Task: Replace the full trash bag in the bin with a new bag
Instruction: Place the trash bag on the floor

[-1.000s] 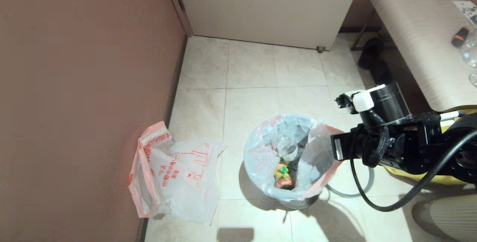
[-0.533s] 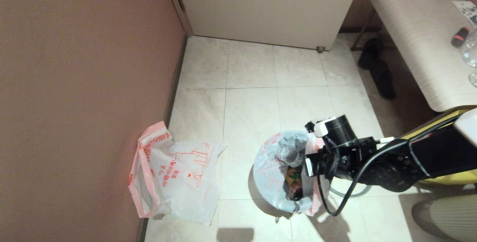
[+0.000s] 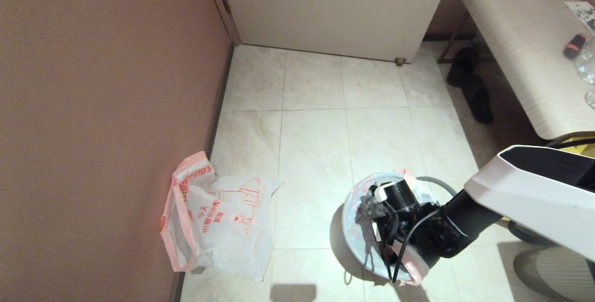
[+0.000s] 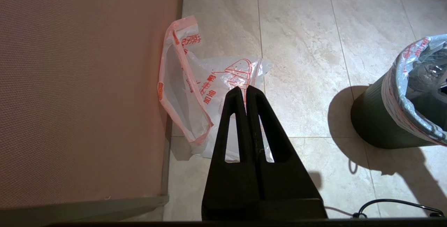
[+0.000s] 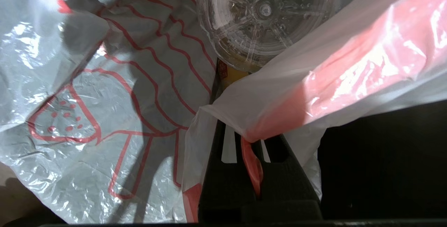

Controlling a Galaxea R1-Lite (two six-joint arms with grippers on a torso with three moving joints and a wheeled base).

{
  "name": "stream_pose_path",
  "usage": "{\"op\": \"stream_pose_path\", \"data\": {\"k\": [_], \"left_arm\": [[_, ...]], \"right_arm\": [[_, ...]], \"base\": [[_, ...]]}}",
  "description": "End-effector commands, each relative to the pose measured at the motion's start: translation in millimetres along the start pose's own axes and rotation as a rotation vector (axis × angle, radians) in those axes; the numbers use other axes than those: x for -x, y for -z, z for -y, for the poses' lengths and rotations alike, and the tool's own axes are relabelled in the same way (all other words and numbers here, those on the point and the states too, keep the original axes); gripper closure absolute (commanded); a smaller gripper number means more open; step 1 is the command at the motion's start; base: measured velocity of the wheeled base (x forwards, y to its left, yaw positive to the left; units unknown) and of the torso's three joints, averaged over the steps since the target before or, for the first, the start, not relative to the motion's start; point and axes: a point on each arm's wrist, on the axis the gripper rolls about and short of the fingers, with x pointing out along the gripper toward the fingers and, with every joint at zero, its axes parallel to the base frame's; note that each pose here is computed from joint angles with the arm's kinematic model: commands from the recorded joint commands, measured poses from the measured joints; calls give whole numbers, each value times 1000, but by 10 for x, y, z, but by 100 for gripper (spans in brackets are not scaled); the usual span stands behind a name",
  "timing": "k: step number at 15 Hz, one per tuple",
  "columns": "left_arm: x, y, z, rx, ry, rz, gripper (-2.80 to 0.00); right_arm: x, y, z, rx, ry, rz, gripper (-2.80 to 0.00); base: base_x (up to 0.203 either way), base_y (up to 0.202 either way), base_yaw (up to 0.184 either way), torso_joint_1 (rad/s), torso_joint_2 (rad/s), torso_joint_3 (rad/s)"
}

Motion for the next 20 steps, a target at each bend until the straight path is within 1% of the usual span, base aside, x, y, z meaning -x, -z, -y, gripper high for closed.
{"op": "stream_pose_path", "data": {"k": [1, 4, 6, 7, 9, 11, 14, 20], "left_arm": [[-1, -1, 0, 0, -1, -1, 0], [-1, -1, 0, 1, -1, -1, 0], [-1, -1, 0, 0, 0, -1, 0], [-1, -1, 0, 2, -1, -1, 0], [-1, -1, 0, 1, -1, -1, 0], [-1, -1, 0, 1, -1, -1, 0], [-1, -1, 0, 1, 0, -1, 0], [-1, -1, 0, 2, -1, -1, 0]], "right_arm": [[34, -97, -20, 10, -2, 36, 0], [263, -363, 15, -17, -20, 126, 0], [532, -547, 65, -49, -55, 194, 0], [649, -598, 90, -60, -71, 208, 0], [830, -641, 142, -74, -93, 203, 0], [1035, -710, 191, -118, -129, 219, 0], [1354, -778, 191, -161, -185, 238, 0], [2015, -903, 276, -164, -244, 286, 0]], "base": [[0, 0, 0, 0, 0, 0], [0, 0, 0, 0, 0, 0], [0, 0, 0, 0, 0, 0], [0, 0, 0, 0, 0, 0], [0, 0, 0, 0, 0, 0], [0, 0, 0, 0, 0, 0], [0, 0, 0, 0, 0, 0], [0, 0, 0, 0, 0, 0]]}}
